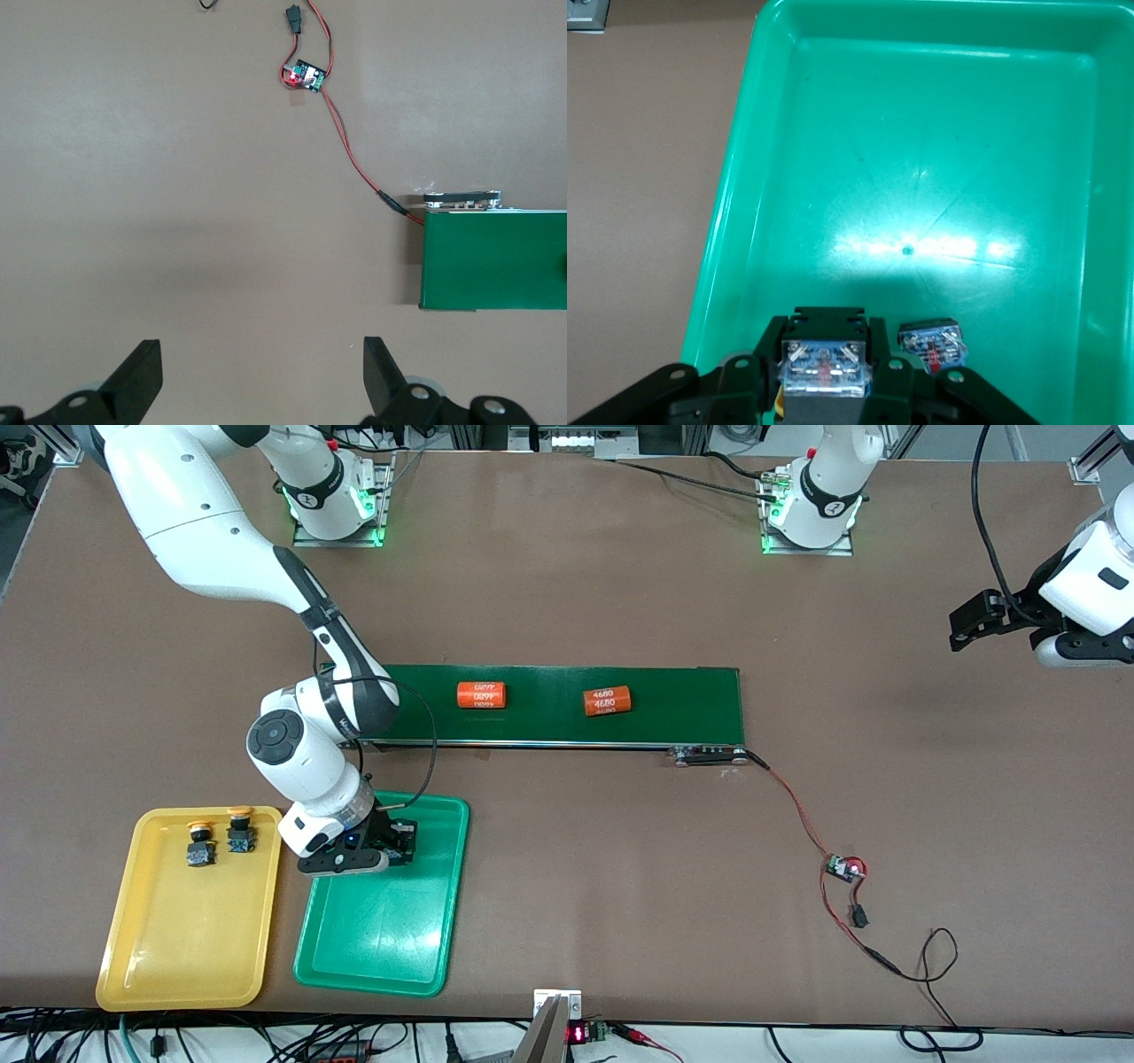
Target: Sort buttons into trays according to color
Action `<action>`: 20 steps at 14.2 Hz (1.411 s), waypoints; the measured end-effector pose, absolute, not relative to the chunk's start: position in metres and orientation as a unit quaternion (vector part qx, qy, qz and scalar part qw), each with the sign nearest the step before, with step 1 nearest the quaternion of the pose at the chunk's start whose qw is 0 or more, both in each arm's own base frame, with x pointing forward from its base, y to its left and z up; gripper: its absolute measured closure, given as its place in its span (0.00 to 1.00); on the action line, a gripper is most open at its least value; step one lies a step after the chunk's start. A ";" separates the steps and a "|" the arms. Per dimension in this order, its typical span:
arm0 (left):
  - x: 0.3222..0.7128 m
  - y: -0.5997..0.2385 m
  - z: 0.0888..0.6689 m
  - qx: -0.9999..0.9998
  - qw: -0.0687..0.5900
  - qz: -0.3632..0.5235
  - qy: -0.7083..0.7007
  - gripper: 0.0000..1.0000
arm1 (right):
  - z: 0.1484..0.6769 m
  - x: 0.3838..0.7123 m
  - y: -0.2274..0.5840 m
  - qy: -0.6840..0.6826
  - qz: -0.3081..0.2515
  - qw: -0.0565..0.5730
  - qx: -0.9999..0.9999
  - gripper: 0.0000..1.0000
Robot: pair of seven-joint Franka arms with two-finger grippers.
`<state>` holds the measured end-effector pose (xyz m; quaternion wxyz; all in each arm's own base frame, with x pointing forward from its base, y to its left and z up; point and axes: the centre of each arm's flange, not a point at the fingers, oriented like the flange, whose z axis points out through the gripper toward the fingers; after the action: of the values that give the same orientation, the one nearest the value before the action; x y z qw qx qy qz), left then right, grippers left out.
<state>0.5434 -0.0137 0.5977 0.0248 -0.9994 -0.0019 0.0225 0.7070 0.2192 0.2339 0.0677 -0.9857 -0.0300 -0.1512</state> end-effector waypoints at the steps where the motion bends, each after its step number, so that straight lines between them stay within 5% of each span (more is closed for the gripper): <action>1: 0.543 -0.014 0.598 -0.999 0.025 0.023 -0.002 0.00 | 0.234 0.707 0.219 -0.030 -0.151 0.068 -0.986 0.47; 6: 0.543 -0.014 0.598 -0.999 0.025 0.022 -0.002 0.00 | 0.235 0.708 0.219 -0.030 -0.154 0.069 -0.985 0.01; 14: 0.542 -0.006 0.597 -0.999 0.025 0.029 -0.009 0.00 | 0.333 0.706 0.188 -0.016 -0.118 0.023 -0.993 0.00; 20: 0.542 -0.004 0.598 -0.999 0.025 0.029 -0.010 0.00 | 0.481 0.652 0.121 0.019 -0.056 -0.042 -0.997 0.00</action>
<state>0.5421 -0.0043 0.5975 0.0247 -0.9992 -0.0103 0.0288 0.6519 0.1205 0.4814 -0.0420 -0.9974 0.0192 -0.0556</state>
